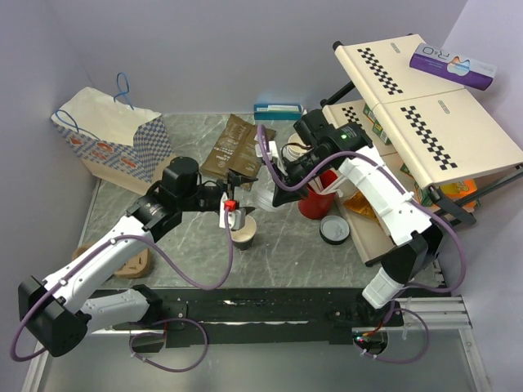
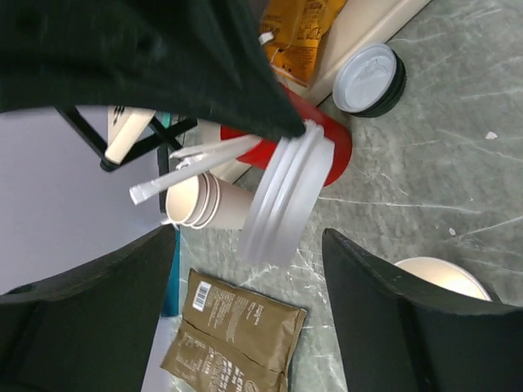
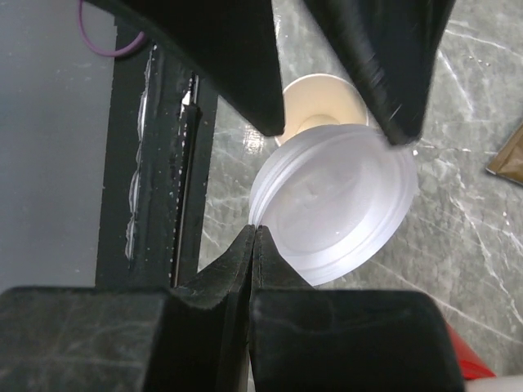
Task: Pack the takeout coffee
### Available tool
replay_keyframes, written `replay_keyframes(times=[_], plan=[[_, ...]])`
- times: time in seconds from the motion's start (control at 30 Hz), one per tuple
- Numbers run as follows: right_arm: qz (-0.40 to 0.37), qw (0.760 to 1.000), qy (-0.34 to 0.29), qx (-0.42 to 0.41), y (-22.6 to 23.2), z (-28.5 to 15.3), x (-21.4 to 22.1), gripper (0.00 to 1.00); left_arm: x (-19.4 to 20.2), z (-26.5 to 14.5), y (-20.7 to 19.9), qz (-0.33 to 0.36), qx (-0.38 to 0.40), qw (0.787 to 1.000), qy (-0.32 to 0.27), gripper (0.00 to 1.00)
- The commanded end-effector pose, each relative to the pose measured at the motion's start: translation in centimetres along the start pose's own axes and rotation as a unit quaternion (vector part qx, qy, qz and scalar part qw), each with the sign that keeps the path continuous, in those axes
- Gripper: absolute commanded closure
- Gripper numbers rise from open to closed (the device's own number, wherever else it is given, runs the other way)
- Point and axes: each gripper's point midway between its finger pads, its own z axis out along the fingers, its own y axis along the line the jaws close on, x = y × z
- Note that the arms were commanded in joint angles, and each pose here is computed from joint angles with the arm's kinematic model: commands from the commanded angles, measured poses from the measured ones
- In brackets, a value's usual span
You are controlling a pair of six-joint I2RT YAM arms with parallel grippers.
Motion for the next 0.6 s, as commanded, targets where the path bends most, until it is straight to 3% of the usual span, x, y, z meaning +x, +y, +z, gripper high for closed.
replay_keyframes(times=[0.0, 0.2, 0.57], plan=[[0.059, 0.996, 0.045, -0.055, 4.1, -0.7, 1.4, 1.0, -1.7, 0.3, -0.7, 0.06, 0.043, 0.997, -0.025, 0.25], [0.059, 0.996, 0.046, -0.053, 4.2, -0.7, 1.4, 1.0, -1.6, 0.8, -0.8, 0.08, 0.044, 0.996, -0.019, 0.28], [0.068, 0.995, 0.058, -0.054, 4.1, -0.4, 1.6, 1.0, -1.4, 1.5, -1.4, 0.079, 0.069, 0.994, -0.005, 0.5]])
